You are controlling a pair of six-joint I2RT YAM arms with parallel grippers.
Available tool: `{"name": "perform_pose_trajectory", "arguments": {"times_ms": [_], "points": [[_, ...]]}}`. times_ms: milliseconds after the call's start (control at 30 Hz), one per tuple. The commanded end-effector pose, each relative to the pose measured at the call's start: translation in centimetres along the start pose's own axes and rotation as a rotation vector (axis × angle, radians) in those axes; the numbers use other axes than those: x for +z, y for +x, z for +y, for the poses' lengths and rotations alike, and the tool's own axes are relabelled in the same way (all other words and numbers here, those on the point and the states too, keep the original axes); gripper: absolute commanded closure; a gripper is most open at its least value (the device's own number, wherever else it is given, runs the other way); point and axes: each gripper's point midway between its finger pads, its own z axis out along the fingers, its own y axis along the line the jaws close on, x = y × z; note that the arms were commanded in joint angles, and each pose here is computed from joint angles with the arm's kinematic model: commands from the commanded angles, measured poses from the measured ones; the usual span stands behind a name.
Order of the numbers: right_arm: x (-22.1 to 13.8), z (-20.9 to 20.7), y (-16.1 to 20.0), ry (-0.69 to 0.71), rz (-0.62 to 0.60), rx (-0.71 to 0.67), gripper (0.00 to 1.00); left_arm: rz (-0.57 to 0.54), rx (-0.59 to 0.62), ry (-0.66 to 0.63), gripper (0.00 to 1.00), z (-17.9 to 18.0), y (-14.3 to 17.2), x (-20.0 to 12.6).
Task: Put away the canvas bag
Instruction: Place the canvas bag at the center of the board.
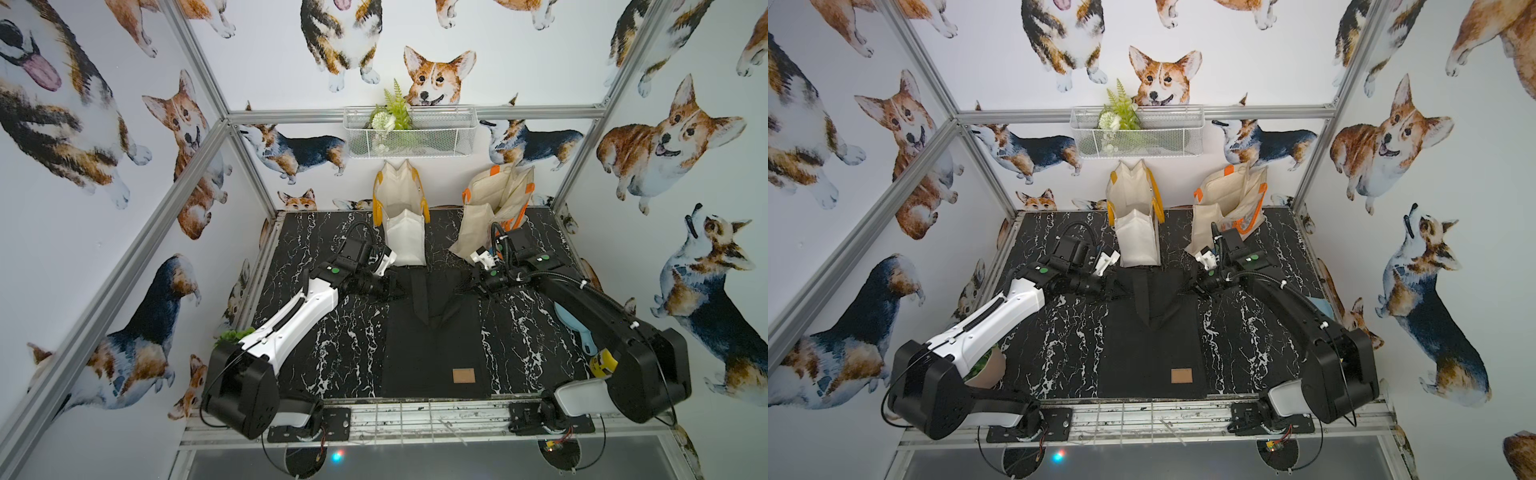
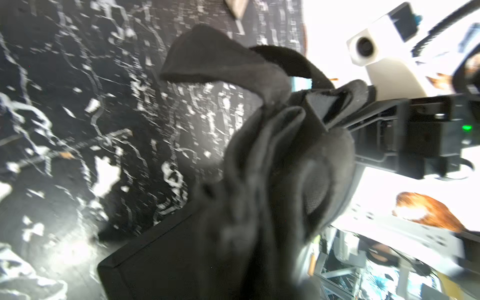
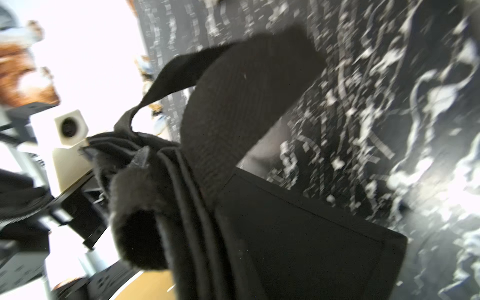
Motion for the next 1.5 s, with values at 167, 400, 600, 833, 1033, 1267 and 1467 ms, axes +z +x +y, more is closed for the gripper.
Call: {"name": "perform_pose_trajectory", "arguments": {"times_ms": [167, 400, 600, 833, 1033, 1267, 1467], "points": [[-0.4, -0.9, 4.2, -0.057, 0.147, 0.269, 1.00, 0.014, -0.137, 0.030, 0.69, -1.8, 3.3, -3.2], [2.2, -4.5, -3.9, 0.054, 0.086, 0.259, 0.68, 0.033, -0.151, -0.062, 0.58, 2.5, 0.3, 0.5], [2.5, -6.2, -8.1, 0.132, 0.035, 0.244, 0.32, 0.035, -0.118, -0.128, 0.53, 3.5, -0.3, 0.5], [0.8, -8.2, -7.3, 0.279, -0.016, 0.160, 0.31, 0.012, -0.095, -0.167, 0.53, 4.1, 1.5, -1.0], [-0.9, -10.5, -4.0, 0.355, -0.058, 0.135, 0.34, -0.025, -0.121, -0.086, 0.53, 2.9, 3.1, -0.9], [3.7, -8.7, 2.6, 0.241, 0.066, 0.057, 0.61, 0.053, -0.095, -0.103, 0.56, 3.0, 7.6, 4.0], [9.9, -7.4, 6.6, 0.140, 0.144, 0.058, 0.87, 0.158, -0.100, -0.126, 0.74, 3.7, 11.0, 8.4]]}}
